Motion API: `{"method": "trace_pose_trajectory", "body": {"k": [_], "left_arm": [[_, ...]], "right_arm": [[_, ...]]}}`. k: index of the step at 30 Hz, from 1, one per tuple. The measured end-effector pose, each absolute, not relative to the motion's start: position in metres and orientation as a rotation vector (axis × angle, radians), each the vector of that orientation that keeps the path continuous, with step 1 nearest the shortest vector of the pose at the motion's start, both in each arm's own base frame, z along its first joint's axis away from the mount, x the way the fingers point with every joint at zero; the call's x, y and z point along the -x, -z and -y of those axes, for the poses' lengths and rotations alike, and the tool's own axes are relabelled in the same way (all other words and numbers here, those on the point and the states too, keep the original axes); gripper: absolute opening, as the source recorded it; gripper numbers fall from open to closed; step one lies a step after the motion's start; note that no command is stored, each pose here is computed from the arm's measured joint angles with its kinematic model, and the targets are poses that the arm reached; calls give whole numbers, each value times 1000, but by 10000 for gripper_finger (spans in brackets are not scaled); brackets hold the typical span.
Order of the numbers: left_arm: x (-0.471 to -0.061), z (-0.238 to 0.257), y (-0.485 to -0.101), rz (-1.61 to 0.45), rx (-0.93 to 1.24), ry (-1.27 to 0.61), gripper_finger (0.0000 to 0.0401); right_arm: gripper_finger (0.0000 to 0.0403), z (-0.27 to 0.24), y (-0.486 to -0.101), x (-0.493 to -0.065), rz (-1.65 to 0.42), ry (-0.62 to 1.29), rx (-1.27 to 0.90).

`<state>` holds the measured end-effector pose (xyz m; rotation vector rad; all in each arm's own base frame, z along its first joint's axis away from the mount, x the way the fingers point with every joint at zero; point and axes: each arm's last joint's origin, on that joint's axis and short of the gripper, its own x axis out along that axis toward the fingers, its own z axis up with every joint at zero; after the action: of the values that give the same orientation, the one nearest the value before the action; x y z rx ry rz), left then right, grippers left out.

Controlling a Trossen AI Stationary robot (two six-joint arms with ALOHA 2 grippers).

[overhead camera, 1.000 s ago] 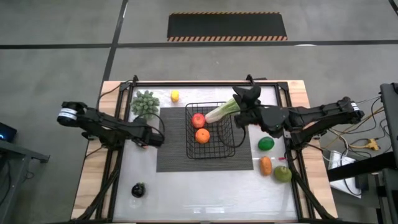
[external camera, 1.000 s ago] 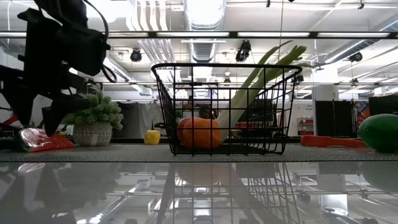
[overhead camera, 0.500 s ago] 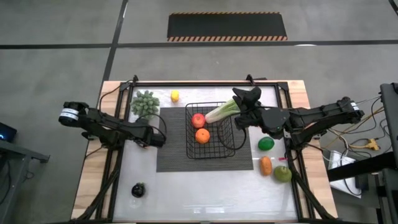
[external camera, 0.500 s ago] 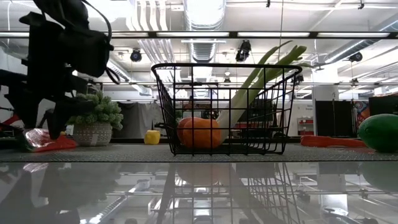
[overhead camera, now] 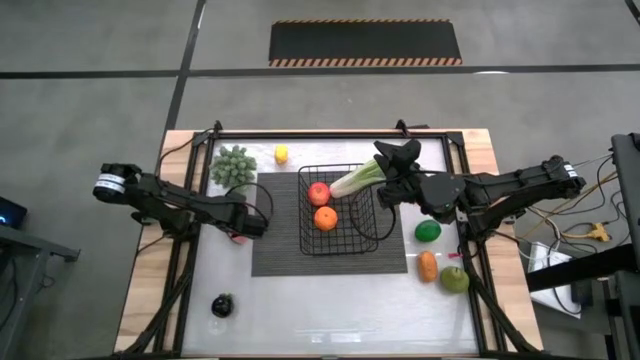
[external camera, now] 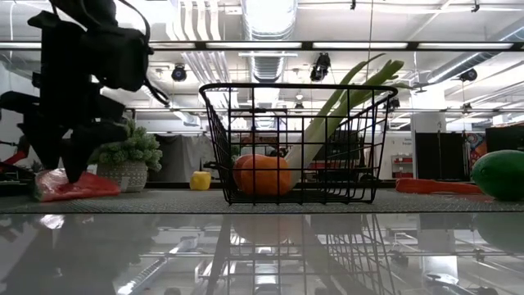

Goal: Build produce basket
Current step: Put the watermelon into the wire basket

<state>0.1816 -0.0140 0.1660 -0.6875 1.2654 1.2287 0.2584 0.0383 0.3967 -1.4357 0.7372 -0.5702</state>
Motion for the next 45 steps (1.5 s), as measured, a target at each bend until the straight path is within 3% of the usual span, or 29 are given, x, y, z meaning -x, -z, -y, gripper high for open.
{"method": "trace_pose_trajectory", "body": {"k": [5, 15, 21, 36, 42, 45], "left_arm": [[-179, 14, -164, -1274, 679, -1235, 187], [-175, 15, -174, -1233, 684, -1199, 60], [-172, 16, -179, -1207, 697, -1174, 8], [-163, 31, -217, -1050, 597, -1057, 1], [-158, 38, -248, -846, 466, -923, 1], [-161, 42, -265, -728, 398, -824, 1]], "right_arm": [[226, -38, -396, -258, -739, 568, 1436], [226, -38, -395, -259, -741, 567, 1438], [226, -38, -395, -259, -741, 567, 1437], [226, -38, -393, -259, -722, 580, 1386], [226, -39, -391, -259, -614, 632, 1141], [226, -41, -388, -261, -510, 535, 968]]}}
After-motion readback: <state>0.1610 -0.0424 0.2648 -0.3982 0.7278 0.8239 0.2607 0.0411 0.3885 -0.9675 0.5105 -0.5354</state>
